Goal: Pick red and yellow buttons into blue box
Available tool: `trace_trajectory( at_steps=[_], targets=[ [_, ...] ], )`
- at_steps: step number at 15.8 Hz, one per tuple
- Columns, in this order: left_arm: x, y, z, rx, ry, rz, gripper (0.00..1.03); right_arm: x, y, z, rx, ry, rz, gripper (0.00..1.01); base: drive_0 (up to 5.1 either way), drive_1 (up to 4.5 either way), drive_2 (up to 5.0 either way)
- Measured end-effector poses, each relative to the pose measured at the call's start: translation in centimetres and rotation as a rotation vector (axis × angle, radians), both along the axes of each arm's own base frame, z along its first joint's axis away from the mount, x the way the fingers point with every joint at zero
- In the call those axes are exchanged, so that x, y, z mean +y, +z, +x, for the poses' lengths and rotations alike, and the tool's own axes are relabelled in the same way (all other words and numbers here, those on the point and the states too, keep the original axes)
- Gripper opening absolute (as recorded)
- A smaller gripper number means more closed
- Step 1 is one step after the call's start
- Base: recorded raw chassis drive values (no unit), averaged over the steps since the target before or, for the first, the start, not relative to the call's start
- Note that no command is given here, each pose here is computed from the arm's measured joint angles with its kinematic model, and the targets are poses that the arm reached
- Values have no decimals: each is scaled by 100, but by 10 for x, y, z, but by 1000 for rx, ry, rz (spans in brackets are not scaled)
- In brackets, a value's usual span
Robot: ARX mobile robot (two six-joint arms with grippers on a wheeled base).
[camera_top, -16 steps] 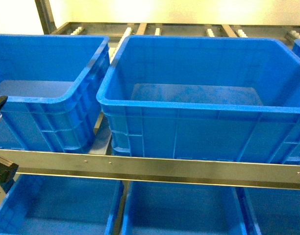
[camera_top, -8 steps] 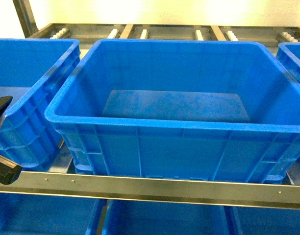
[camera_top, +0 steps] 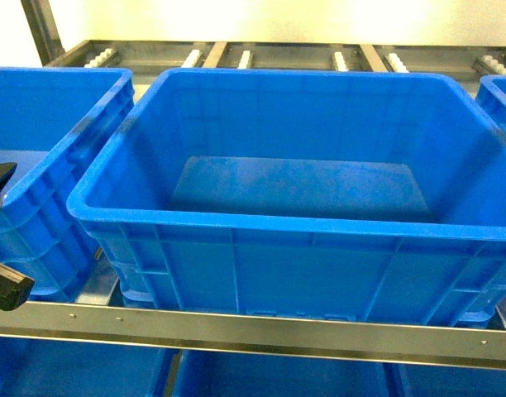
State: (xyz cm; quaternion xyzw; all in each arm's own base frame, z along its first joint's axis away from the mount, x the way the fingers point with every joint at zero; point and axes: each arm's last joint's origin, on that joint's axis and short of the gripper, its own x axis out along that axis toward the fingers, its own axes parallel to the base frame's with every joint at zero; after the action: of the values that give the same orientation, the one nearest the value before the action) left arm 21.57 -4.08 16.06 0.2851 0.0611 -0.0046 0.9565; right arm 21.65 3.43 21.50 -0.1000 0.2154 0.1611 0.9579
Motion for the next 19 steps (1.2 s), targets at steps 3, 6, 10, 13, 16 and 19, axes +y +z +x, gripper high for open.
trace_trajectory(
  at_steps=[3,6,10,13,16,19],
  targets=[
    [0,0,0,0,0,0,29,10,22,16,-31,76,23,30,0,0,0],
    [0,0,0,0,0,0,29,20,35,30,-61,139,23,30,0,0,0],
    [0,0,0,0,0,0,29,50,26,78,14,262,-52,30,0,0,0],
    [0,0,0,0,0,0,29,52,17,112,24,277,-148,30,0,0,0],
    [0,0,0,0,0,0,29,45,10,128,8,275,-242,30,0,0,0],
    [0,0,0,0,0,0,29,43,16,132,7,288,-267,31,0,0,0]
  ],
)
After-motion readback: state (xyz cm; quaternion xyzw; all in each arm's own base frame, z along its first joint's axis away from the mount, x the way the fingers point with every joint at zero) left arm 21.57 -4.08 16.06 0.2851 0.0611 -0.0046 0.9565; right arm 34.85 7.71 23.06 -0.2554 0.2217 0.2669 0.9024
